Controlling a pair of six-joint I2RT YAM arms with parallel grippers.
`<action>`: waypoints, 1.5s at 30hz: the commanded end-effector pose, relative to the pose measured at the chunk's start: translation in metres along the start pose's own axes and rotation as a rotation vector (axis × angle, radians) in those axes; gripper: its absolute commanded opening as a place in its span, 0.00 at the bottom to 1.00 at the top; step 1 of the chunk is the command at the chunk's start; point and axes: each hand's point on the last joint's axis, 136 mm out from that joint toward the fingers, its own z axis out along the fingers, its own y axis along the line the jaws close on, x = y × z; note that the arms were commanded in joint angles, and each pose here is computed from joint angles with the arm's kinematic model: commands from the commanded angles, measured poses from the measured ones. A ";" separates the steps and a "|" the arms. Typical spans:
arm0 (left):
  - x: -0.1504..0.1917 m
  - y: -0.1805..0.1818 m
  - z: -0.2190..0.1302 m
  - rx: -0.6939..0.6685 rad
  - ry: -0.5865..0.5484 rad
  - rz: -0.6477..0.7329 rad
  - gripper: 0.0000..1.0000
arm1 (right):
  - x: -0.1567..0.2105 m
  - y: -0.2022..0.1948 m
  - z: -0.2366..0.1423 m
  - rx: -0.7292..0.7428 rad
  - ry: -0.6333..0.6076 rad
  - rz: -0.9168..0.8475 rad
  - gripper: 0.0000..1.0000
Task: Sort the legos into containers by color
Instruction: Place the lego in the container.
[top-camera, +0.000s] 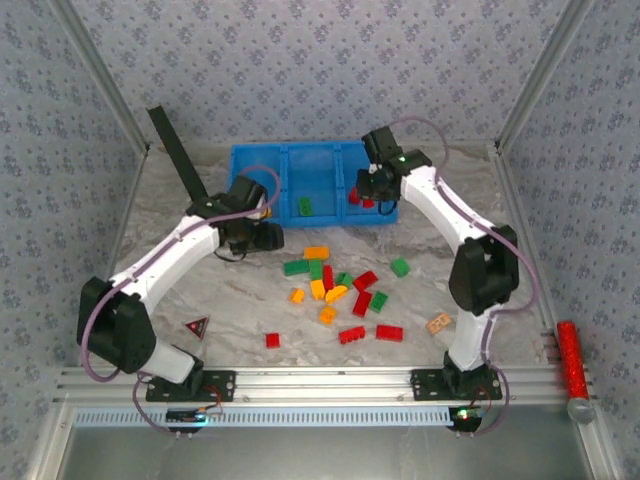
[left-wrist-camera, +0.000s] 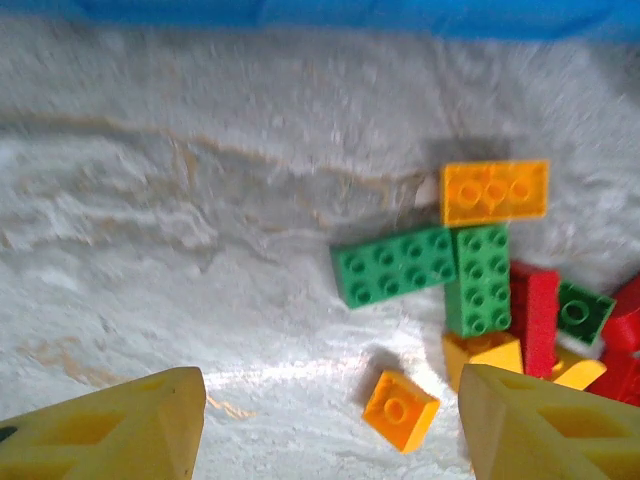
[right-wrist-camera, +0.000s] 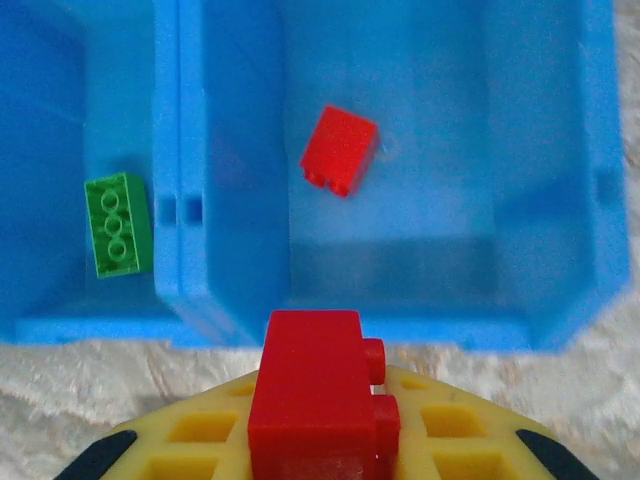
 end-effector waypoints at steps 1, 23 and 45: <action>0.007 -0.007 0.013 0.008 0.014 -0.065 0.68 | -0.021 0.000 0.011 0.026 -0.020 -0.074 0.22; 0.018 -0.048 0.074 0.063 0.134 0.056 0.84 | -0.019 -0.019 0.109 0.077 0.109 -0.145 0.28; 0.028 -0.035 0.105 -0.068 0.210 0.072 0.89 | -0.007 -0.027 0.102 0.074 0.126 -0.155 0.40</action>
